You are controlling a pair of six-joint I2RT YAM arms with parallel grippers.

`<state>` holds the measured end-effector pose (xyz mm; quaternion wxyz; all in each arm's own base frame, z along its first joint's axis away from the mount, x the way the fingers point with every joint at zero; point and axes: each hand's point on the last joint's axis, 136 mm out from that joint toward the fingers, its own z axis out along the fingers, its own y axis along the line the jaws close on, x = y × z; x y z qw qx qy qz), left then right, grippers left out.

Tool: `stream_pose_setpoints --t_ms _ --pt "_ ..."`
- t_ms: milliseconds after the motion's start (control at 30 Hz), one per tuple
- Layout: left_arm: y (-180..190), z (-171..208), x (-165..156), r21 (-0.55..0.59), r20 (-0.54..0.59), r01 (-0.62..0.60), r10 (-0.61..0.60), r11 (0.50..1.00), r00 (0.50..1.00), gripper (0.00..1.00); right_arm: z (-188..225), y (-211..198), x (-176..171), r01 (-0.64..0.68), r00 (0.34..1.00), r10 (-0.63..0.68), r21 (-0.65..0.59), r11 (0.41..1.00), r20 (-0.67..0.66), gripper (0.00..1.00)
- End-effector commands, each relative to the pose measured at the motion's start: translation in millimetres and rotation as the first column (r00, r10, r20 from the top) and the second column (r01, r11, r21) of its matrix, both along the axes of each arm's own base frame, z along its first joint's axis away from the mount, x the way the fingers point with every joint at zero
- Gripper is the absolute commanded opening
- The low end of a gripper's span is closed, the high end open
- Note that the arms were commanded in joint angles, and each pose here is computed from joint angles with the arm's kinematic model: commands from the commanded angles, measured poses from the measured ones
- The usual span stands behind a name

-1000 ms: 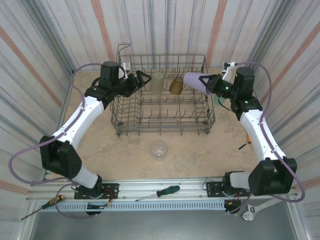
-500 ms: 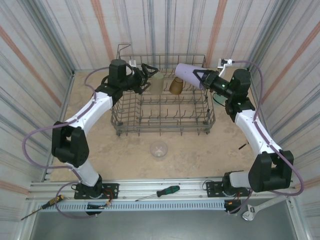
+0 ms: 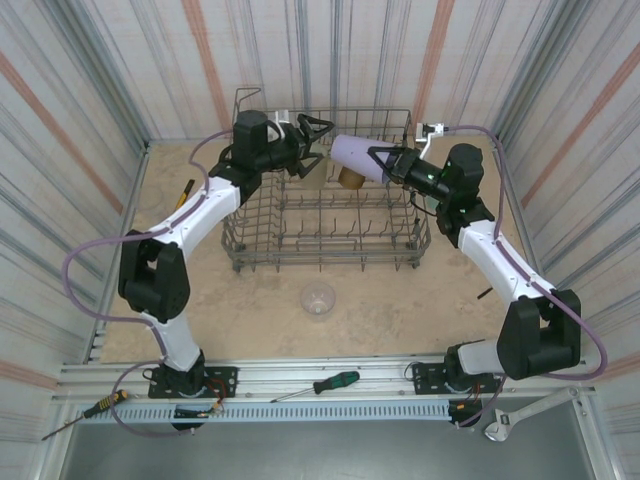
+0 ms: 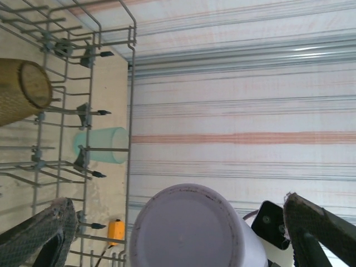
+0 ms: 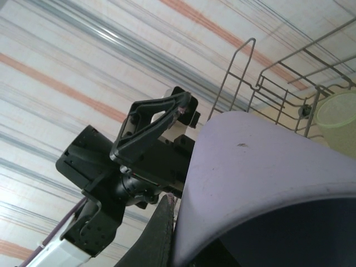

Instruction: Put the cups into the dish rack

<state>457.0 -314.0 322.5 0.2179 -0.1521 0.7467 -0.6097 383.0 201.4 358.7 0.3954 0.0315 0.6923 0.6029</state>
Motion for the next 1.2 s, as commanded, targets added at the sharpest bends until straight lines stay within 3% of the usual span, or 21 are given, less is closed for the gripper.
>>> stream_pose_setpoints --t_ms 0,233,500,867,1067,1167 --pt "-10.1 16.2 0.7 -0.058 0.015 0.033 -0.032 0.998 0.999 0.99 21.1 2.2 -5.6 0.002 0.996 -0.004 0.017 1.0 0.084 0.0" --pt "-18.8 16.9 -4.1 -0.072 0.007 0.049 -0.049 0.996 0.999 0.98 26.6 8.9 -8.0 -0.019 0.993 0.016 0.027 0.999 0.119 0.0" --pt "-21.5 22.2 -9.3 -0.109 0.002 0.053 -0.053 0.993 0.999 0.87 35.9 11.7 3.4 -0.004 0.99 -0.002 0.043 0.999 0.144 0.0" --pt "-26.2 29.2 -15.8 -0.123 0.007 0.071 -0.071 0.99 0.997 0.85 38.2 23.5 9.5 -0.026 0.988 0.016 0.065 0.998 0.155 0.0" --pt "-25.7 26.7 -13.6 -0.165 0.006 0.069 -0.069 0.984 0.998 0.61 29.6 23.1 12.6 -0.017 0.991 0.009 0.057 0.998 0.134 0.0" --pt "-29.1 28.7 -17.1 -0.147 0.036 0.086 -0.081 0.985 0.996 0.4 25.9 20.0 15.8 0.007 0.993 -0.012 0.047 0.999 0.115 0.02"
